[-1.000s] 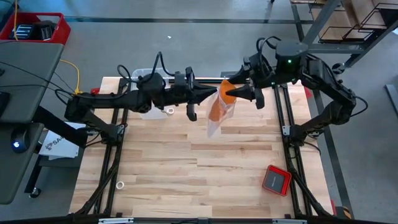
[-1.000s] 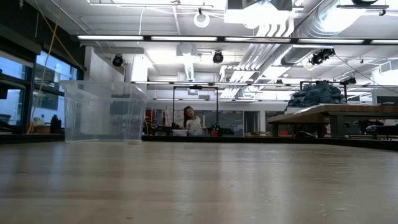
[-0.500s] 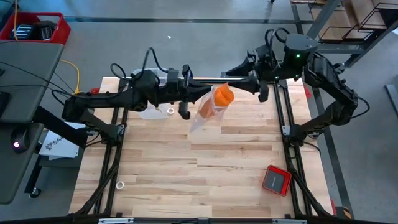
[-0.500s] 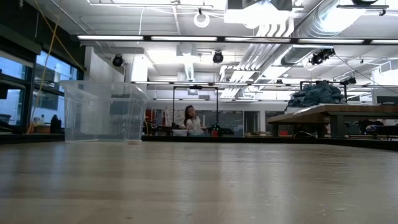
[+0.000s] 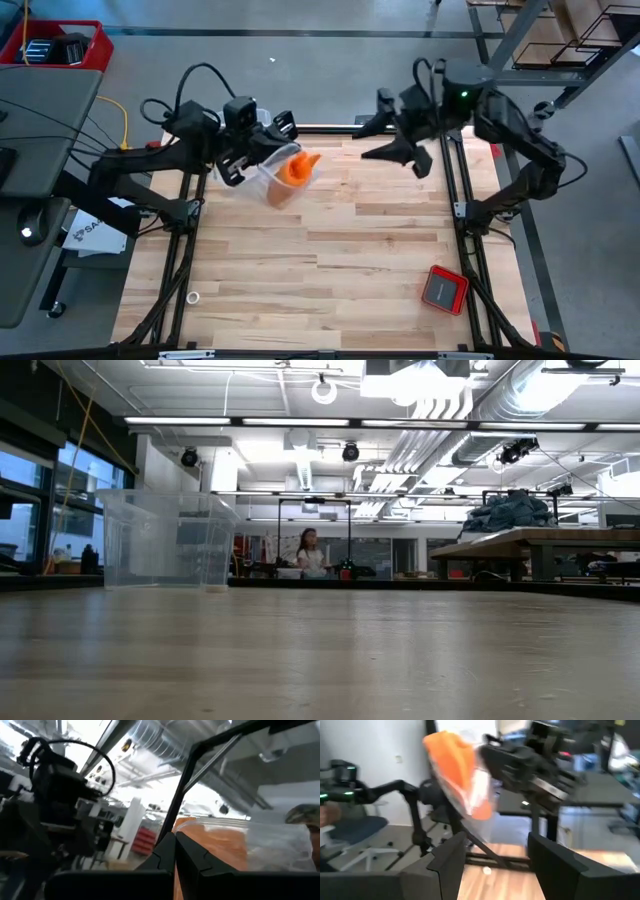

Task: Roll bandage
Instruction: Put the rolled orange bandage into the zip bag

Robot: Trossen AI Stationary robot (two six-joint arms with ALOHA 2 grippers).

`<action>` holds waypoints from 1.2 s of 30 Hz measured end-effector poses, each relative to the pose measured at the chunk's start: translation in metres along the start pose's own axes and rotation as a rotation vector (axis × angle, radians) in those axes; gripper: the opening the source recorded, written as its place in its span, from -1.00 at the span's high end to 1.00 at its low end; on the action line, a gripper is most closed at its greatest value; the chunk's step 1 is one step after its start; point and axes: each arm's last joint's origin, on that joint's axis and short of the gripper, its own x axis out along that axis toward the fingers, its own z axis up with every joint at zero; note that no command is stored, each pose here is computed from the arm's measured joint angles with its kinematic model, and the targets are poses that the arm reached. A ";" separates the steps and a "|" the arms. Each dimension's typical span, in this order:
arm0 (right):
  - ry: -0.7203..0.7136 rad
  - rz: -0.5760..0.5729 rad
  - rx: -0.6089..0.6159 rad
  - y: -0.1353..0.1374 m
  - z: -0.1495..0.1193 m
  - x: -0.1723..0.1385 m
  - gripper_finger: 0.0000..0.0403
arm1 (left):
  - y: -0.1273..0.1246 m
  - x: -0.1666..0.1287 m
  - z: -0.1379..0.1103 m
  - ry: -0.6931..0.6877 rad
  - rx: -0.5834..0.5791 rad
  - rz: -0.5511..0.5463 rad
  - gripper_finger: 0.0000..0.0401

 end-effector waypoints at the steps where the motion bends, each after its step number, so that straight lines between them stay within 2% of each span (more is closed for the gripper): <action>1: -0.010 0.026 -0.011 0.001 0.000 0.005 -0.02 | 0.000 0.001 0.000 -0.010 -0.005 -0.007 1.00; 8: -0.049 0.082 -0.077 -0.002 -0.003 0.033 -0.02 | -0.006 0.000 0.008 -0.107 0.030 -0.054 1.00; 13: -0.116 0.092 -0.095 -0.004 -0.003 0.054 -0.02 | -0.004 0.000 0.011 -0.139 0.042 -0.035 1.00; 21: -0.175 0.104 -0.004 -0.019 -0.010 0.085 -0.02 | -0.004 0.000 0.011 -0.141 0.054 -0.032 1.00; 31: -0.208 0.215 -0.008 -0.007 -0.007 0.090 -0.02 | -0.003 0.000 0.011 -0.138 0.082 -0.024 1.00; 36: -0.218 0.186 -0.011 -0.002 -0.007 0.092 -0.02 | -0.003 -0.001 0.011 -0.138 0.078 -0.022 1.00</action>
